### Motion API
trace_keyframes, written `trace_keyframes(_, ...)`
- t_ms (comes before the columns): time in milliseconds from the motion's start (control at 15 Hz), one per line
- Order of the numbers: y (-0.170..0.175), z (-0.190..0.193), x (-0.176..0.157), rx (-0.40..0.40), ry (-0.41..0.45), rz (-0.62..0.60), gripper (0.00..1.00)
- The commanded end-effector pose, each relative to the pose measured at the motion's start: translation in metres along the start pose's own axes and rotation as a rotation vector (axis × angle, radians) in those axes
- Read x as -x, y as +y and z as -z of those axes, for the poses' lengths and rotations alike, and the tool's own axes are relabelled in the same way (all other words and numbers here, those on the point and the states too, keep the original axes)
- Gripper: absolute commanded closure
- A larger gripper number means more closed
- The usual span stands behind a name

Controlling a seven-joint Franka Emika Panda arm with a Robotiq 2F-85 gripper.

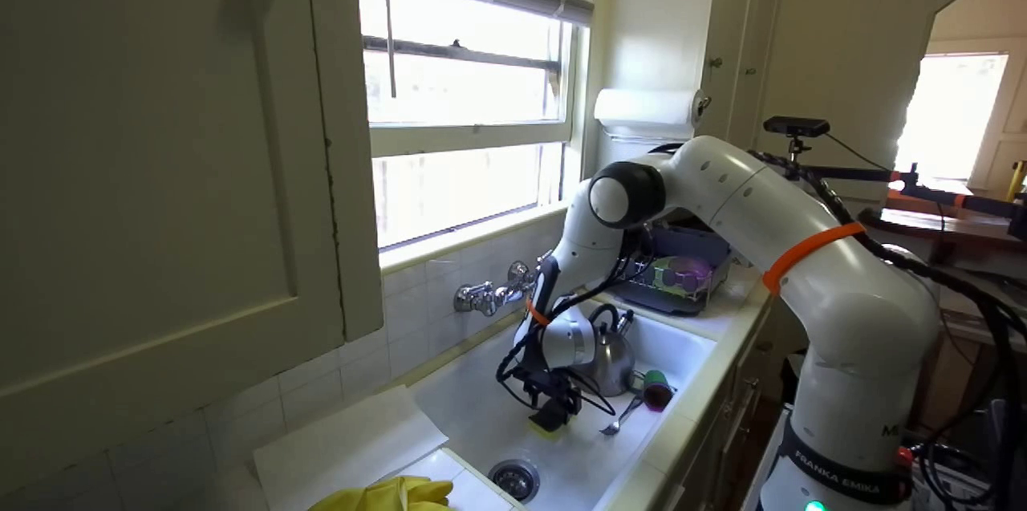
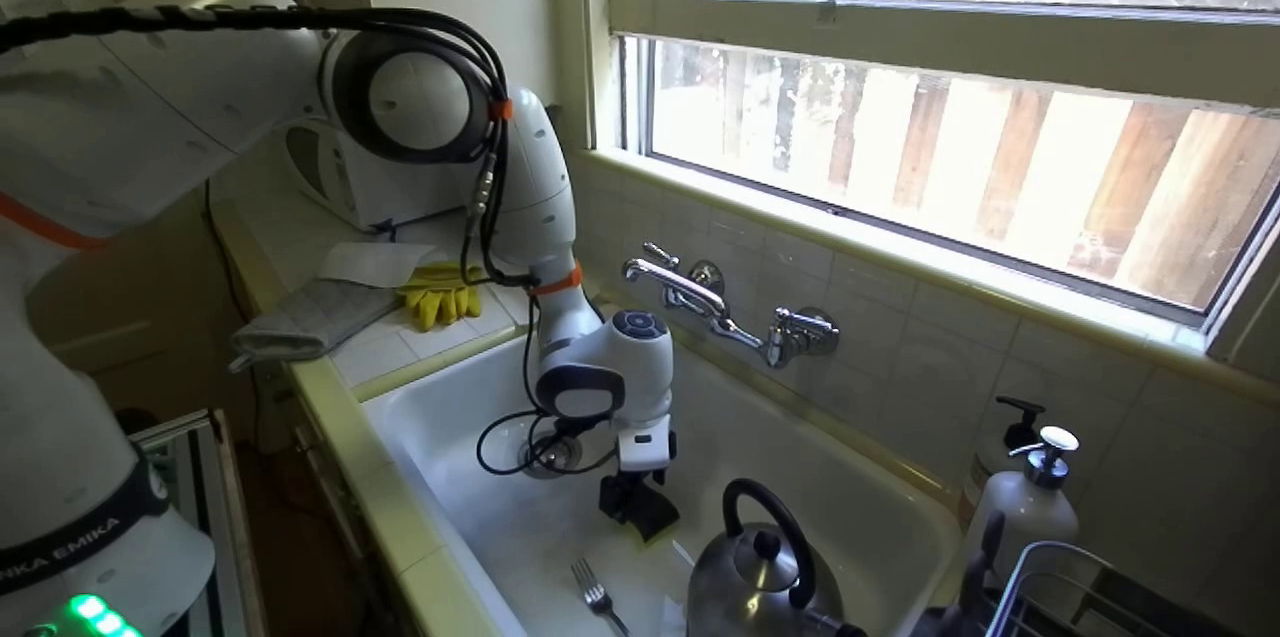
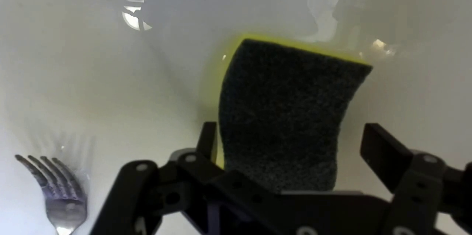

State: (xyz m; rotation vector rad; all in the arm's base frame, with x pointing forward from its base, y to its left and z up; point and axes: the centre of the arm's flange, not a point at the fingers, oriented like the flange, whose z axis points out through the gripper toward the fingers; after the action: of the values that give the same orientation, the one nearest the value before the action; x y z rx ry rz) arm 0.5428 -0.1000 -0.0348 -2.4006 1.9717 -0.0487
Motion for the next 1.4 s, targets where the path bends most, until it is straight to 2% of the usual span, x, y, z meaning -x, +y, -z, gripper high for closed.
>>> trace_keyframes(0, -0.004, -0.012, 0.0, 0.008, -0.007, 0.006, 0.0)
trace_keyframes(67, -0.004, -0.013, 0.0, 0.009, -0.009, 0.007, 0.16)
trace_keyframes(133, -0.004, -0.013, 0.0, 0.008, -0.01, 0.008, 0.27)
trace_keyframes(333, -0.003, -0.014, 0.0, 0.012, -0.013, 0.009, 0.51)
trace_keyframes(400, -0.003, -0.012, -0.001, 0.011, -0.016, 0.011, 0.56)
trace_keyframes(467, -0.003, -0.009, -0.001, 0.009, -0.017, 0.014, 0.57)
trace_keyframes(600, -0.004, -0.003, -0.001, -0.002, -0.021, 0.017, 0.68)
trace_keyframes(867, 0.0, 0.014, 0.0, -0.014, -0.013, 0.036, 1.0)
trace_keyframes(1333, -0.001, 0.035, 0.001, -0.038, -0.006, 0.06, 0.98)
